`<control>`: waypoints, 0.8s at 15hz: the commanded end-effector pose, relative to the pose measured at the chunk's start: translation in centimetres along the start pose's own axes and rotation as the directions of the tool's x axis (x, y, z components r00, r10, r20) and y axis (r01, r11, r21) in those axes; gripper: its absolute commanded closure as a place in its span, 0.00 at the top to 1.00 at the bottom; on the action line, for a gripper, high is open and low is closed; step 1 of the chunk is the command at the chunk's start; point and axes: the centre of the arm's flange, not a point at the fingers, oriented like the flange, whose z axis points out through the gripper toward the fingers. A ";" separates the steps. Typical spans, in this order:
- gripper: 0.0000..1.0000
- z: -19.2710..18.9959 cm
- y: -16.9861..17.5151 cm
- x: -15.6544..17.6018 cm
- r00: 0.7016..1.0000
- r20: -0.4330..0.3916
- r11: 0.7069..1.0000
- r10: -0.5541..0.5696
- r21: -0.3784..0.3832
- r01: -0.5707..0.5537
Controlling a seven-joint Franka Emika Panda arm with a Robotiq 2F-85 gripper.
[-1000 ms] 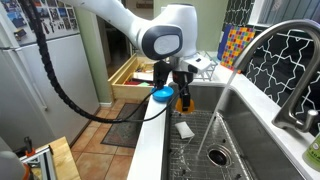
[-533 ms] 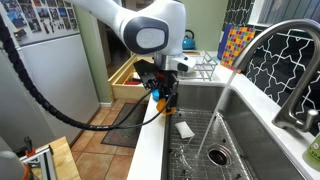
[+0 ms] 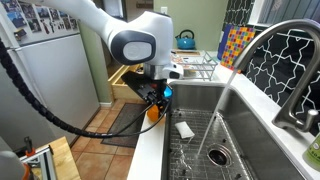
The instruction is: Rinse the orange bowl under the faucet
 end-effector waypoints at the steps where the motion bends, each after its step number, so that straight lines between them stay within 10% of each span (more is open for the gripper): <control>1: 0.49 1.3 -0.6 -1.1 0.997 -0.044 0.998 -0.058 0.013 0.059; 3: 0.49 1.7 -0.8 -1.3 0.996 -0.050 0.997 -0.072 0.012 0.073; 4: 0.94 1.7 -0.8 -1.4 0.996 -0.056 0.997 -0.070 0.017 0.071; 12: 1.00 -5.0 0.0 -1.2 0.989 -0.130 0.996 -0.072 0.035 0.077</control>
